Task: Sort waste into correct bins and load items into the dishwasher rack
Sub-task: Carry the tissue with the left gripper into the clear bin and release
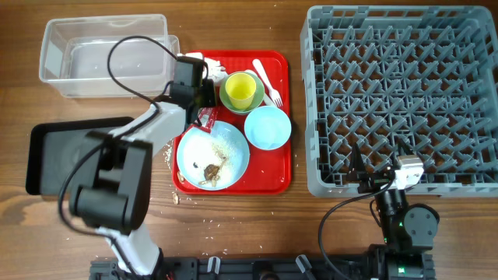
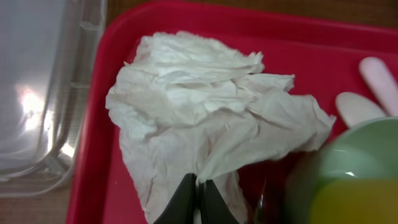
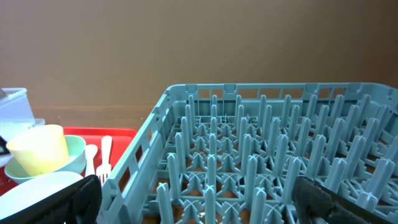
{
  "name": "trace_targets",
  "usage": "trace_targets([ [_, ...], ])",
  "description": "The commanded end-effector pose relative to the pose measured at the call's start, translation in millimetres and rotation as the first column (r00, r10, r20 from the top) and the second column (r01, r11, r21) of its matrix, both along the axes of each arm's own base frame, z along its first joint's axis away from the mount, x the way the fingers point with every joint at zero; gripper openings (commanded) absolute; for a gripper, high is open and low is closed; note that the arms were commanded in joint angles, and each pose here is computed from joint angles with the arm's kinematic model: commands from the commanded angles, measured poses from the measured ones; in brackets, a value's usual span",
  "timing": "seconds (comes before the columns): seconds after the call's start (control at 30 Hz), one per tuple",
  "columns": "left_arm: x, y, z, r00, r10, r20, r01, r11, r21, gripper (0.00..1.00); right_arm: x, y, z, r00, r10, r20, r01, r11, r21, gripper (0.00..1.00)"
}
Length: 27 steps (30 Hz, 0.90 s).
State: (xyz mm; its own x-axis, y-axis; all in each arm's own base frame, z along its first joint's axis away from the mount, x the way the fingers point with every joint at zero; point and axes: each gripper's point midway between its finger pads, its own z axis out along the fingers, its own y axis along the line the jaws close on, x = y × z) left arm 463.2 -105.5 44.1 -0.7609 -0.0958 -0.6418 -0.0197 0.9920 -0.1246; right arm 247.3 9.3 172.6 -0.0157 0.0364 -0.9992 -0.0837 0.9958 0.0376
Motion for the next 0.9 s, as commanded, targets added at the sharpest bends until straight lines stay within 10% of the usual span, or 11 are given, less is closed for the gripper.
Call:
trace_targets([
  [0.0,0.8,-1.9,66.5,0.994,0.034,0.104,-0.027,0.997,-0.076,0.04,0.2,-2.7,0.3,1.000,-0.014,0.004,0.014,1.000,-0.009,1.00],
  [0.37,-15.7,5.9,154.3,0.964,0.054,0.259,-0.025,0.993,-0.111,0.04,0.2,-2.7,0.2,1.000,-0.014,0.003,0.014,1.000,-0.009,1.00],
  [0.87,26.6,163.6,176.1,0.725,0.507,0.467,-0.518,0.848,-0.115,0.09,0.2,-2.7,0.3,1.000,-0.014,0.004,0.014,1.000,-0.009,1.00],
])
